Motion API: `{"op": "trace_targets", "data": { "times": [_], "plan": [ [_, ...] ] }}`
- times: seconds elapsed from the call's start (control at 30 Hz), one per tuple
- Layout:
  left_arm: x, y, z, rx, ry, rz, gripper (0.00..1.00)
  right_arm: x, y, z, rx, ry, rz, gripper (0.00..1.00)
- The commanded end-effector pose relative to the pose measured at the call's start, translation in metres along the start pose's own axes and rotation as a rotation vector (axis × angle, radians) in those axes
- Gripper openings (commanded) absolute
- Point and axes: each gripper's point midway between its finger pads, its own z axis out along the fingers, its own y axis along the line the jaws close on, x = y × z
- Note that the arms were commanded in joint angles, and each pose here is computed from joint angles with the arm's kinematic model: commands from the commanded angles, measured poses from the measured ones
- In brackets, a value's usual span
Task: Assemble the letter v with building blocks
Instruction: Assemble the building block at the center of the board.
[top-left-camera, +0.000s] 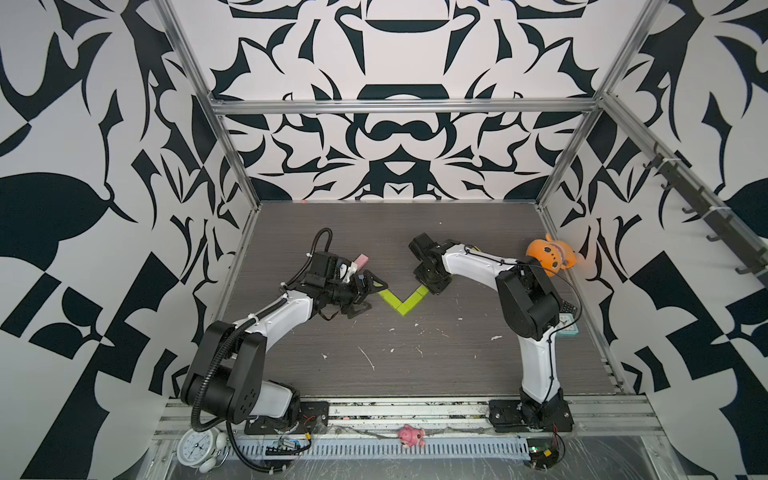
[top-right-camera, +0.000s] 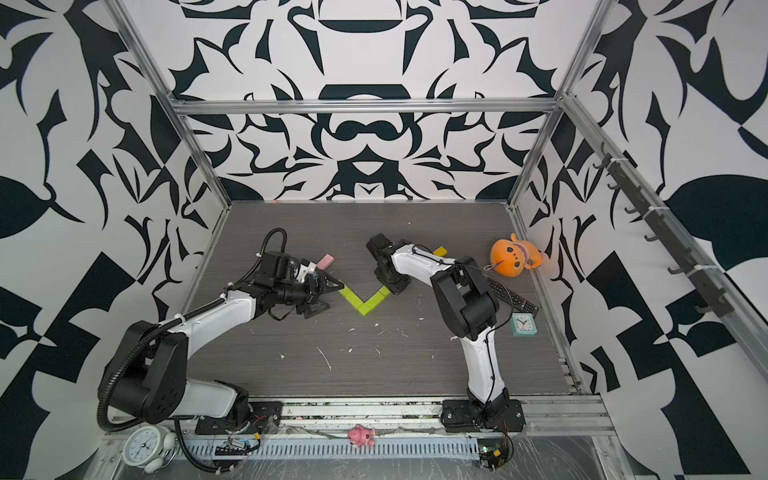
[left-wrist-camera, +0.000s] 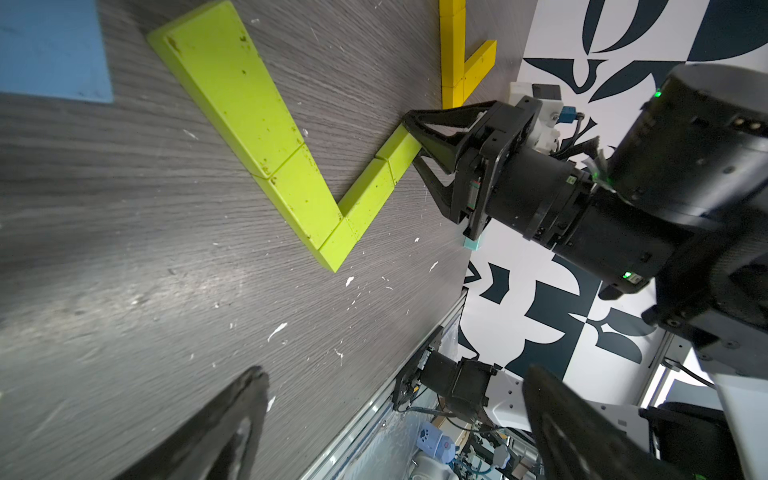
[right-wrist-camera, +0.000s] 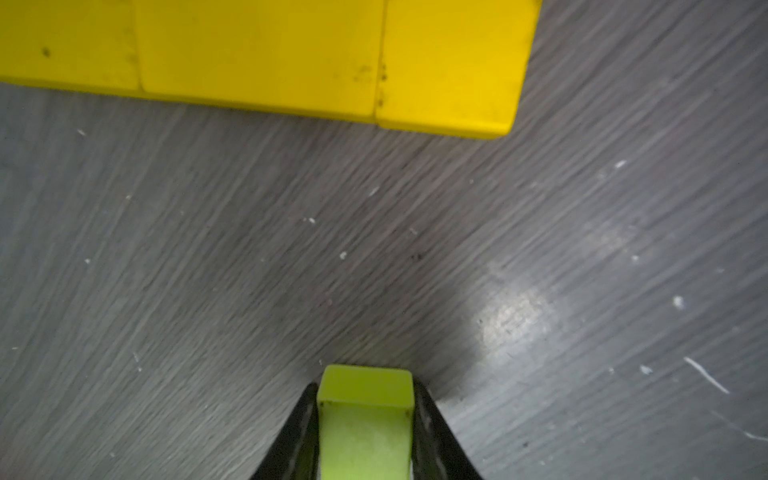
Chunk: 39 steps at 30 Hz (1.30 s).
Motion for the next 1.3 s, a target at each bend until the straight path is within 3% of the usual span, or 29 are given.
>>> {"op": "trace_targets", "data": {
  "times": [0.0,0.17,0.3,0.53,0.7,0.9,1.03,1.27],
  "plan": [
    [0.0,0.001,0.001,0.007,0.007,0.008,0.99,0.007,-0.012,-0.005,0.033,0.016,-0.011,0.38],
    [0.0,0.002,0.001,0.006,0.008,0.005,0.99,0.007,-0.011,-0.006,0.03,0.015,-0.012,0.4],
    [0.0,0.002,0.001,0.005,0.006,0.007,0.99,0.008,-0.01,-0.005,0.024,0.02,-0.015,0.48],
    [0.001,0.002,0.0,0.002,0.01,0.006,0.99,0.005,-0.007,-0.011,0.012,0.006,-0.035,0.49],
    [-0.006,0.0,-0.009,-0.033,-0.003,0.021,0.99,-0.002,0.002,-0.029,-0.033,-0.027,-0.075,0.58],
    [-0.027,0.009,-0.036,-0.249,-0.05,0.084,0.99,-0.017,0.022,-0.069,-0.113,-0.112,-0.169,0.73],
    [-0.04,0.022,-0.056,-0.457,-0.07,0.147,1.0,-0.024,0.032,-0.103,-0.179,-0.182,-0.24,0.98],
    [-0.089,0.034,-0.073,-0.727,-0.101,0.269,0.93,-0.026,0.042,-0.153,-0.326,-0.256,-0.468,0.99]
  ]
}}
